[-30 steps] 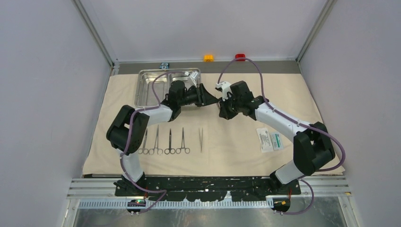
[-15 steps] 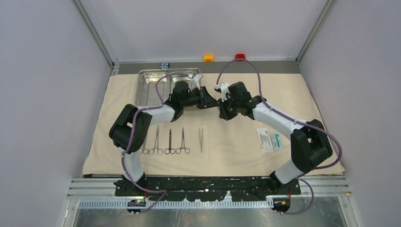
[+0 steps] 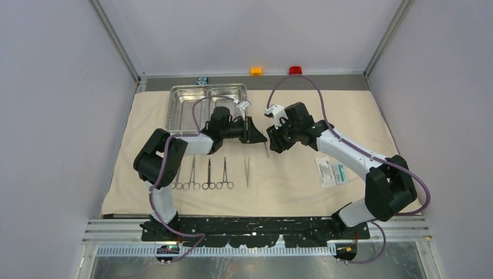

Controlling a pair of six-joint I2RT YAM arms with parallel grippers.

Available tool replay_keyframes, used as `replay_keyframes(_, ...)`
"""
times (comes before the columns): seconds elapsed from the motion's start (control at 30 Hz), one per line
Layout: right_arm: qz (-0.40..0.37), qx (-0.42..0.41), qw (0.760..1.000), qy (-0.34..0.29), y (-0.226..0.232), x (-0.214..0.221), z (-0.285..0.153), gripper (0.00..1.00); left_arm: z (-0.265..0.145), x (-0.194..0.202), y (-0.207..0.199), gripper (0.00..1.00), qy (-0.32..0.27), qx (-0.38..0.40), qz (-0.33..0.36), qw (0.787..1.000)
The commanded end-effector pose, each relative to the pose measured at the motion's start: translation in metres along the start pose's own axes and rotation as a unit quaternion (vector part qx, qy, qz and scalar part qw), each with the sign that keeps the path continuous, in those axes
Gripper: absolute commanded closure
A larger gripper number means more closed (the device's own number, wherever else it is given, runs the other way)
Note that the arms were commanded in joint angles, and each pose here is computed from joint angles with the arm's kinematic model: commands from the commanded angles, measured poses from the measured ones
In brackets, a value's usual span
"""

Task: Open and lay out the surgical kit
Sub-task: Adjust the medical item.

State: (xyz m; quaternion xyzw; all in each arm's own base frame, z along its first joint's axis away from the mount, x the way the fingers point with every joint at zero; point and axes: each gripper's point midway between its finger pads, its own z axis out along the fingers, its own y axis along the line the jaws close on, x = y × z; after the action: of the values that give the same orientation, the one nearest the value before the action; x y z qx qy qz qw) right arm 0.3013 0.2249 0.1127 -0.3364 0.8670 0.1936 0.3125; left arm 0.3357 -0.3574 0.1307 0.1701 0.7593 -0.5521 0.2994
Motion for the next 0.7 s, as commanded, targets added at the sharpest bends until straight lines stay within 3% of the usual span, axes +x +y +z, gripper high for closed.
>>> replay_keyframes(0.0,-0.038,-0.016,0.999,-0.017,0.005,-0.001,-0.022,0.52,-0.019,0.018,-0.026,0.95,0.026,0.070,0.045,0.996)
replay_keyframes(0.2,-0.019,-0.015,0.999,-0.041,-0.007,-0.007,-0.038,0.52,-0.036,0.062,-0.029,0.94,0.070,0.111,0.021,0.991)
replay_keyframes(0.67,-0.001,-0.021,1.000,-0.023,-0.015,0.003,-0.030,0.53,-0.039,0.097,-0.014,0.91,0.119,0.135,-0.032,0.983)
